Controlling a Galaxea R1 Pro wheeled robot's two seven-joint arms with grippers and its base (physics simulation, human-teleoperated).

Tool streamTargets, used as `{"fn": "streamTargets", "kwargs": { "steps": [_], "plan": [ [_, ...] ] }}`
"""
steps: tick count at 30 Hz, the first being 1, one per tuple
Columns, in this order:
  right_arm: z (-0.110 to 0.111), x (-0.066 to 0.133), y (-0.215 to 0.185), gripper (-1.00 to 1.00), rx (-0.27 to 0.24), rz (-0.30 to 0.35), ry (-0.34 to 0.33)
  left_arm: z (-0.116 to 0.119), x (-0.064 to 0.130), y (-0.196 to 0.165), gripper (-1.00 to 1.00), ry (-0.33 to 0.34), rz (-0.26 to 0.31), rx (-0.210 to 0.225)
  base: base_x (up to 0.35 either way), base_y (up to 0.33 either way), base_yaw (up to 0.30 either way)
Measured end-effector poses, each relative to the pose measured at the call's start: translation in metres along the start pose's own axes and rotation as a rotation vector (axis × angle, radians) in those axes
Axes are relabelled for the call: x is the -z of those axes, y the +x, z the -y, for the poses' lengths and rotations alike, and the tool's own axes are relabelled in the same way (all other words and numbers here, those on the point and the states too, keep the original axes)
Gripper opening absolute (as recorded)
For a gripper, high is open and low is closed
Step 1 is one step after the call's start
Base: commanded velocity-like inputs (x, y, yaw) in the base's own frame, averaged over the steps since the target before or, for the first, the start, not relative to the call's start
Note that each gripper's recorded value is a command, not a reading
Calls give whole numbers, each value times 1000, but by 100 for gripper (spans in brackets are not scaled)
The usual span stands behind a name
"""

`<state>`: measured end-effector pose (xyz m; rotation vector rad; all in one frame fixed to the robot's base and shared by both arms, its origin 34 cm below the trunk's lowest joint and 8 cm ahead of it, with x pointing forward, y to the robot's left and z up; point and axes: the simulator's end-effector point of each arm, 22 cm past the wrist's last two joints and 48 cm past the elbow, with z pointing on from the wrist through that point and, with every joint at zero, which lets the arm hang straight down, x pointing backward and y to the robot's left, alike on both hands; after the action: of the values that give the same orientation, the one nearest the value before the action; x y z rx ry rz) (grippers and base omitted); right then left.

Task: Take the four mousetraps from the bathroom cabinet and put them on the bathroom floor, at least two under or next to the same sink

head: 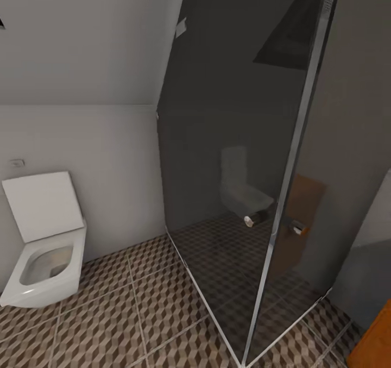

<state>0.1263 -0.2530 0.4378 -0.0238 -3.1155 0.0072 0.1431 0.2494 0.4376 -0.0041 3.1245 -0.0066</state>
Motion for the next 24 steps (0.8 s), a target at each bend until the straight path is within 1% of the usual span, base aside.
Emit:
{"fn": "streamTargets", "kwargs": {
  "steps": [24],
  "plan": [
    [0, 0, 0, 100, 1, 0, 2, 0, 0, 0, 100, 0, 0, 0, 0, 0, -247]
  ]
}}
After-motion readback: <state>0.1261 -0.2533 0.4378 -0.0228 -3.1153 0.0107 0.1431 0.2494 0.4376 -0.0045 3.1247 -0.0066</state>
